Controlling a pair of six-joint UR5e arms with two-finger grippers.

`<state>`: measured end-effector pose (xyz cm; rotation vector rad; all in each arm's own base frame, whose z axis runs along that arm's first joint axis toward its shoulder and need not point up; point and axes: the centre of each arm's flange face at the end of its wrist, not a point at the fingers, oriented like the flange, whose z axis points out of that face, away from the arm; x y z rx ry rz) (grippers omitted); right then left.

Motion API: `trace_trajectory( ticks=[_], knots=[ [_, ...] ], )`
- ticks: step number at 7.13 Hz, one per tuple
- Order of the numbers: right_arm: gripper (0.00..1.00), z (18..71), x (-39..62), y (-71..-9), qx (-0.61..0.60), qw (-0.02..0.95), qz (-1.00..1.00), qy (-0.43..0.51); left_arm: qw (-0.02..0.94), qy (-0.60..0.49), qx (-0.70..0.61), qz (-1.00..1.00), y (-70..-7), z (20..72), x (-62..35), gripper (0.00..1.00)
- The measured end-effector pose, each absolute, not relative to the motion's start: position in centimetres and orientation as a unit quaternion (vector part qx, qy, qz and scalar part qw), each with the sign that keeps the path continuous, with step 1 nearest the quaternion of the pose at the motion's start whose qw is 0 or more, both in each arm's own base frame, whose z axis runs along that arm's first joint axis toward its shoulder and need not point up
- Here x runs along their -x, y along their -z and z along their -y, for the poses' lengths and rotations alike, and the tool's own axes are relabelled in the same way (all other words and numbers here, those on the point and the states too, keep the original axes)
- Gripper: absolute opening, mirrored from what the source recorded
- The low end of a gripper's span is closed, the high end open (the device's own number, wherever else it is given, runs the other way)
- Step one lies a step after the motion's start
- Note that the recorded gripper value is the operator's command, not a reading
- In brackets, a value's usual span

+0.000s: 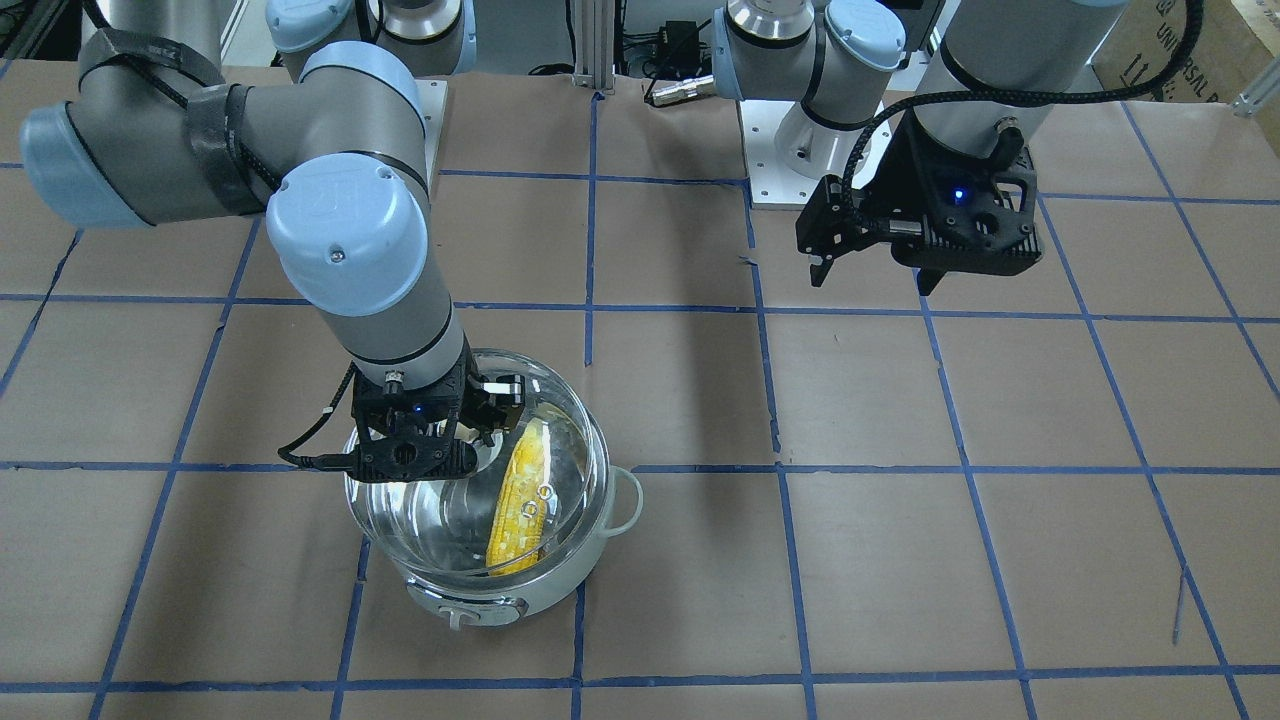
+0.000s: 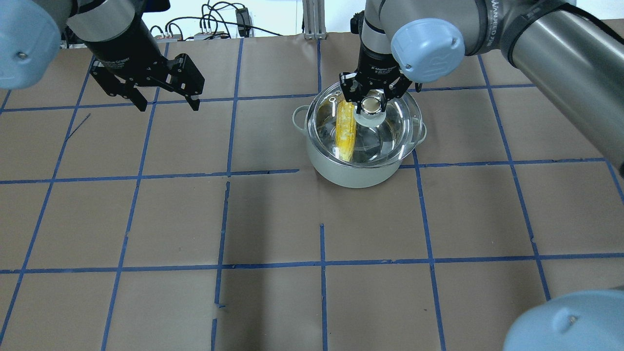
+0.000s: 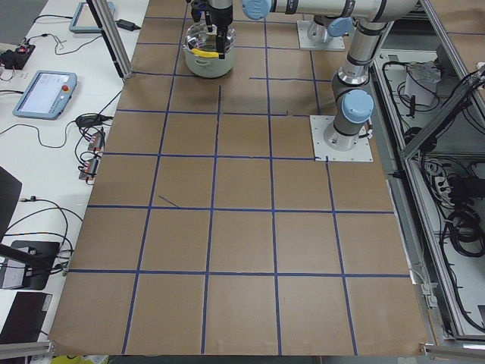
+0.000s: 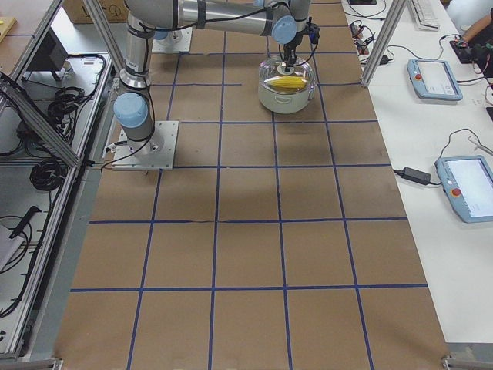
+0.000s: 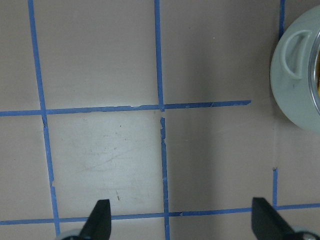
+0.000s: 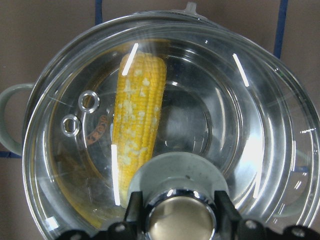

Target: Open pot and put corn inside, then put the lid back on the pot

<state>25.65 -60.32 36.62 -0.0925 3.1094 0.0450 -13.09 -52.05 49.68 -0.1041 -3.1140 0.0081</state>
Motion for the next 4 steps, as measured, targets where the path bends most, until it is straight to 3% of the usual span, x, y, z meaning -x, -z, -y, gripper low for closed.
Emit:
trace_trajectory(
  ticks=[4],
  knots=[
    [0.12,60.8,-27.2,-36.1,0.036,0.014,-0.999,-0.014,0.012,-0.009,0.033,0.999,-49.7,52.4,12.6,1.0]
  ],
)
